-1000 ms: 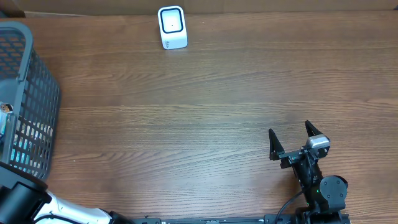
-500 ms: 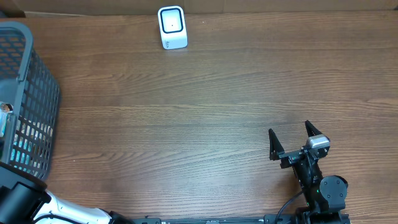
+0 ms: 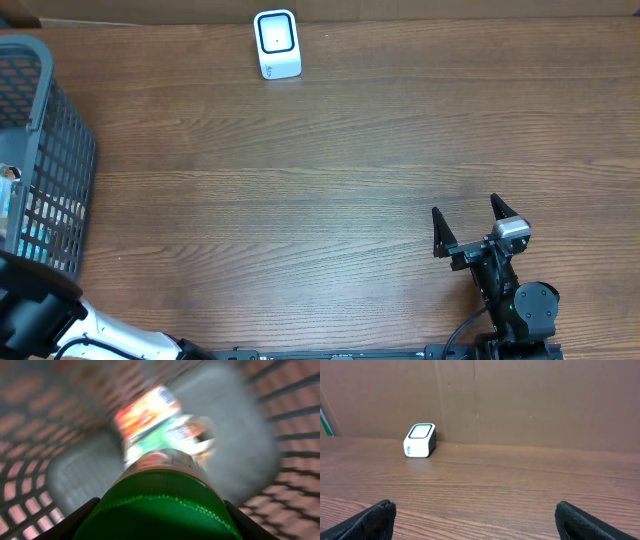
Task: Scan the item barcode
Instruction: 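Grasp the green-lidded jar in the basket with the left gripper, then carry the jar to the table center near the scanner, then release the jar on the table and withdraw the left gripper, then reach into the basket and grasp the mint-green wipes pack, left gripper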
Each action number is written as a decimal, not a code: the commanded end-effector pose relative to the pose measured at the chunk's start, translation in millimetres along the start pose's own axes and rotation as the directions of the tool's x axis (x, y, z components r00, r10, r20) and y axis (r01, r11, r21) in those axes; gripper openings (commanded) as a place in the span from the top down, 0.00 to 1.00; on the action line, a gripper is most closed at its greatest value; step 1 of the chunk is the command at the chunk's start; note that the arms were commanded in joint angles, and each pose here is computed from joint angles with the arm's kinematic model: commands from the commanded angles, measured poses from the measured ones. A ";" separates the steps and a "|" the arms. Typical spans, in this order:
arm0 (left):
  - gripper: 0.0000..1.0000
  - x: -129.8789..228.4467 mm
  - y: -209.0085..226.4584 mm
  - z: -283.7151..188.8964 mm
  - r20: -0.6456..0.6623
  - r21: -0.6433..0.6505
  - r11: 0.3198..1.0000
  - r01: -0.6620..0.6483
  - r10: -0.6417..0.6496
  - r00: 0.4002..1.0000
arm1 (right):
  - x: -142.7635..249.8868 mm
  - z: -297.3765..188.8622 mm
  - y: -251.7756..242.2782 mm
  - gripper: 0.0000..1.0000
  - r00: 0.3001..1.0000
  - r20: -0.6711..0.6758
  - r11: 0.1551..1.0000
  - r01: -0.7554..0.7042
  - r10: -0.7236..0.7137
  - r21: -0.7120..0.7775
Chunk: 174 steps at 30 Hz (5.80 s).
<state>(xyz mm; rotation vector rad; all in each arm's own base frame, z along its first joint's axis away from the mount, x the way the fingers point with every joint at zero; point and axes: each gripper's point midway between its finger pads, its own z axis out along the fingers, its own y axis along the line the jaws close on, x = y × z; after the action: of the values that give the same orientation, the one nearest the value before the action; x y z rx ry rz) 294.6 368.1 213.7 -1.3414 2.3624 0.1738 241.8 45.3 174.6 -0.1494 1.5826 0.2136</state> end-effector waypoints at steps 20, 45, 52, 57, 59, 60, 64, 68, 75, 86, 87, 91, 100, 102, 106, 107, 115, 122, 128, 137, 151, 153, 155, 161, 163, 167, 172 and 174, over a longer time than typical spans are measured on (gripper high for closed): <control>0.55 120.0 -289.0 -261.2 0.321 0.572 0.647 -0.504 0.390 0.863 | 1.6 0.0 0.3 0.00 1.000 0.005 1.000 -0.003 0.003 -0.003; 0.55 364.0 -357.8 -188.5 -0.025 0.519 0.407 -0.752 0.886 0.462 | 1.6 0.0 0.3 0.00 1.000 0.005 1.000 -0.003 0.003 -0.003; 0.55 412.0 -358.9 -141.1 -0.129 0.494 0.413 -0.765 0.905 0.405 | 1.6 0.0 0.3 0.00 1.000 0.005 1.000 -0.003 0.003 -0.003; 0.54 447.9 -367.8 -106.3 -0.137 0.498 0.403 -0.768 0.911 0.390 | 1.6 0.0 0.2 0.00 1.000 0.005 1.000 -0.003 0.003 -0.003; 0.53 460.7 -369.5 -93.1 -0.138 0.500 0.402 -0.767 0.912 0.387 | 1.6 0.0 0.3 0.00 1.000 0.005 1.000 -0.003 0.003 -0.003; 0.53 466.9 -370.8 -85.9 -0.133 0.503 0.397 -0.768 0.913 0.385 | 1.6 0.0 0.3 0.00 1.000 0.005 1.000 -0.003 0.003 -0.003; 0.53 483.1 -372.7 -60.2 -0.129 0.506 0.408 -0.760 0.907 0.401 | 1.6 0.0 0.3 0.00 1.000 0.005 1.000 -0.003 0.003 -0.003; 0.54 493.6 -370.2 -40.2 -0.133 0.507 0.419 -0.753 0.901 0.412 | 1.6 0.0 0.3 0.00 1.000 0.005 1.000 -0.003 0.003 -0.003; 0.53 507.0 -360.4 -11.7 -0.145 0.503 0.436 -0.747 0.894 0.424 | 1.6 0.0 0.3 0.00 1.000 0.005 1.000 -0.003 0.003 -0.003; 0.51 509.4 -368.4 3.0 -0.092 0.506 0.435 -0.745 0.886 0.455 | 1.6 0.0 0.3 0.00 1.000 0.005 1.000 -0.003 0.003 -0.003; 0.50 509.4 -368.0 3.0 -0.093 0.505 0.436 -0.745 0.886 0.455 | 1.6 0.0 0.3 0.00 1.000 0.005 1.000 -0.003 0.003 -0.003; 0.41 509.8 -366.6 3.1 -0.099 0.503 0.436 -0.746 0.887 0.452 | 1.6 0.0 0.3 0.00 1.000 0.005 1.000 -0.003 0.003 -0.003; 0.30 507.6 -371.5 -1.6 -0.088 0.509 0.434 -0.743 0.886 0.456 | 1.6 0.0 0.3 0.00 1.000 0.005 1.000 -0.003 0.003 -0.003; 0.29 504.0 -377.4 -9.3 -0.079 0.514 0.431 -0.742 0.885 0.459 | 1.6 0.0 0.2 0.00 1.000 0.005 1.000 -0.003 0.003 -0.003; 0.20 493.6 -390.9 -30.5 -0.047 0.525 0.412 -0.745 0.888 0.458 | 1.6 0.0 0.3 0.00 1.000 0.005 1.000 -0.003 0.003 -0.003; 0.17 490.3 -394.7 -37.5 -0.037 0.528 0.405 -0.746 0.889 0.457 | 1.6 0.0 0.3 0.00 1.000 0.005 1.000 -0.003 0.003 -0.003; 0.05 464.7 -416.0 -88.0 0.025 0.546 0.382 -0.746 0.882 0.470 | 1.6 0.0 0.3 0.00 1.000 0.005 1.000 -0.003 0.003 -0.003; 0.07 403.3 -413.8 -148.1 0.088 0.522 0.410 -0.748 0.846 0.526 | 1.6 0.0 0.3 0.00 1.000 0.005 1.000 -0.003 0.003 -0.003; 0.07 314.0 -377.2 -209.7 0.171 0.478 0.506 -0.718 0.748 0.641 | 1.6 0.0 0.2 0.00 1.000 0.005 1.000 -0.003 0.003 -0.003; 0.00 175.4 -258.7 -254.2 0.254 0.378 0.760 -0.529 0.464 0.849 | 1.6 0.0 0.3 0.00 1.000 0.005 1.000 -0.003 0.003 -0.003; 0.01 60.5 -97.0 -219.9 0.205 0.188 0.981 0.040 -0.079 0.976 | 1.6 0.0 0.3 0.00 1.000 0.005 1.000 -0.003 0.003 -0.003; 0.01 57.2 -85.9 -213.9 0.196 0.157 0.985 0.064 -0.095 0.976 | 1.6 0.0 0.3 0.00 1.000 0.005 1.000 -0.003 0.003 -0.003; 0.01 53.9 -76.4 -206.2 0.182 0.132 0.989 0.070 -0.093 0.979 | 1.6 0.0 0.3 0.00 1.000 0.005 1.000 -0.003 0.003 -0.003; 0.04 49.7 -41.2 -169.9 0.098 0.033 0.988 0.150 -0.153 0.983 | 1.6 0.0 0.3 0.00 1.000 0.005 1.000 -0.003 0.003 -0.003; 0.04 52.4 -27.6 -154.4 0.058 -0.001 0.984 0.177 -0.177 0.982 | 1.6 0.0 0.3 0.00 1.000 0.005 1.000 -0.003 0.003 -0.003; 0.04 61.3 -4.2 -120.6 -0.019 -0.059 0.978 0.200 -0.202 0.979 | 1.6 0.0 0.2 0.00 1.000 0.005 1.000 -0.003 0.003 -0.003; 0.11 73.5 12.1 -77.0 -0.091 -0.104 0.976 0.191 -0.200 0.976 | 1.6 0.0 0.3 0.00 1.000 0.005 1.000 -0.003 0.003 -0.003; 0.14 80.0 16.1 -59.0 -0.113 -0.126 0.975 0.181 -0.195 0.974 | 1.6 0.0 0.3 0.00 1.000 0.005 1.000 -0.003 0.003 -0.003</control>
<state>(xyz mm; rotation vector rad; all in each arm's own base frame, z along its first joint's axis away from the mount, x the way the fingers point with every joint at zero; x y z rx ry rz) 233.1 293.8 255.7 -1.6732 2.2645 0.1501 241.7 45.3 174.8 -0.1494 1.5819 0.2136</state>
